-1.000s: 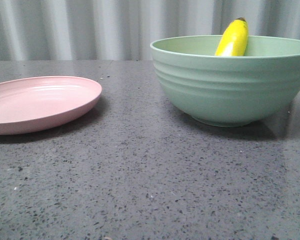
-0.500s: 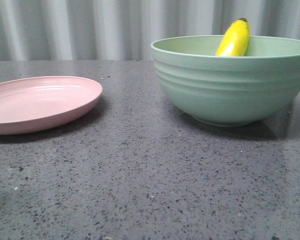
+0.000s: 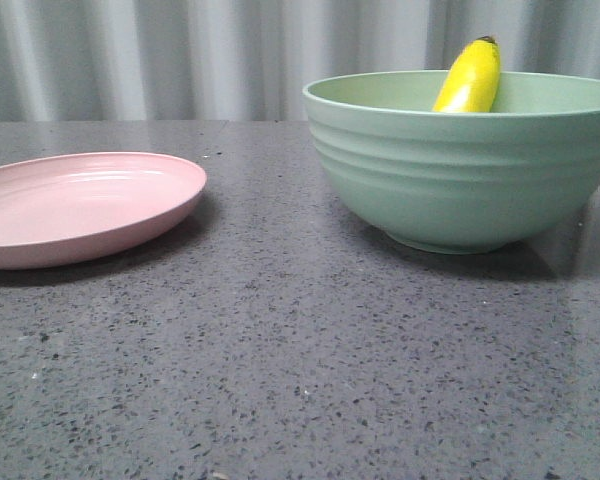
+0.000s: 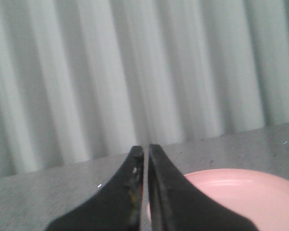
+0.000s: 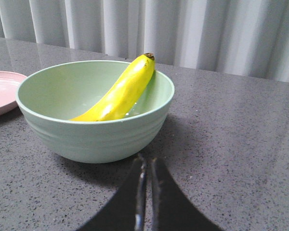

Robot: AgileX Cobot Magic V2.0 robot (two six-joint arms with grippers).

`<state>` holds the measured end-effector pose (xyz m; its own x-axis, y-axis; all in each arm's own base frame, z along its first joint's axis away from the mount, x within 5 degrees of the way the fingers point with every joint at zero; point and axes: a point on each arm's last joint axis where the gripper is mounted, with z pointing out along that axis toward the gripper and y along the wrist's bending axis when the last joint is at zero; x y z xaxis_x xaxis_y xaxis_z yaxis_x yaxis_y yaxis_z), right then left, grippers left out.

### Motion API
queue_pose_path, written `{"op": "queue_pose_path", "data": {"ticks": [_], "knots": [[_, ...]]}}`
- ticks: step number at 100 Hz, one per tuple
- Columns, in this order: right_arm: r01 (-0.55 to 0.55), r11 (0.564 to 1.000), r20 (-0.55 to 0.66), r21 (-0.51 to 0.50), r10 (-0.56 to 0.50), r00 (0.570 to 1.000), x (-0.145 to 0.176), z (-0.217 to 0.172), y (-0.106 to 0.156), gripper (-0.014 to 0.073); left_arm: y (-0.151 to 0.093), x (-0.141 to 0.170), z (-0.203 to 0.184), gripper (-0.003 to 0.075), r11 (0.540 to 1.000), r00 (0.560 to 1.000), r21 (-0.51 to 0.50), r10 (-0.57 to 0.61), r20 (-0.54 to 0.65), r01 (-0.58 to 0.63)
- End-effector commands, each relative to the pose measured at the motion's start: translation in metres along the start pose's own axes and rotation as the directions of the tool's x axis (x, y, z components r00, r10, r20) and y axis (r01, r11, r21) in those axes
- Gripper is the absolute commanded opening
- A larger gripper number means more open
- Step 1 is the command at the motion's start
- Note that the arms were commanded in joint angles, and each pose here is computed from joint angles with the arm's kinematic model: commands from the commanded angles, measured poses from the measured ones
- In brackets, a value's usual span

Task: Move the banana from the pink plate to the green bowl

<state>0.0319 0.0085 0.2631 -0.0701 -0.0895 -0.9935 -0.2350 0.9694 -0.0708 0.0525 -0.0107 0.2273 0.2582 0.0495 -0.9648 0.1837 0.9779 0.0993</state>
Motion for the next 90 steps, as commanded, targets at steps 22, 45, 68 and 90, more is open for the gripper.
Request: {"op": "queue_pose_path", "data": {"ticks": [22,45,68,90], "knots": [[0.015,1.0,0.111,0.025,-0.018,0.994,-0.014,-0.005,-0.002,-0.007,0.003,0.03,-0.007,-0.002,0.994,0.953,-0.11,-0.049,-0.3,0.017],[0.015,1.0,0.111,0.025,-0.018,0.994,-0.014,-0.005,-0.002,-0.007,0.003,0.038,-0.01,-0.002,0.993,0.919,-0.115,-0.069,-0.389,0.026],[0.015,1.0,0.111,0.025,-0.018,0.994,-0.014,-0.005,-0.002,-0.0071,0.003,0.038,-0.01,-0.002,0.993,0.919,-0.115,-0.068,-0.388,0.025],[0.015,1.0,0.111,0.025,-0.018,0.994,-0.014,-0.005,-0.002,-0.0071,0.003,0.038,-0.01,-0.002,0.993,0.919,-0.115,-0.068,-0.388,0.025]]}}
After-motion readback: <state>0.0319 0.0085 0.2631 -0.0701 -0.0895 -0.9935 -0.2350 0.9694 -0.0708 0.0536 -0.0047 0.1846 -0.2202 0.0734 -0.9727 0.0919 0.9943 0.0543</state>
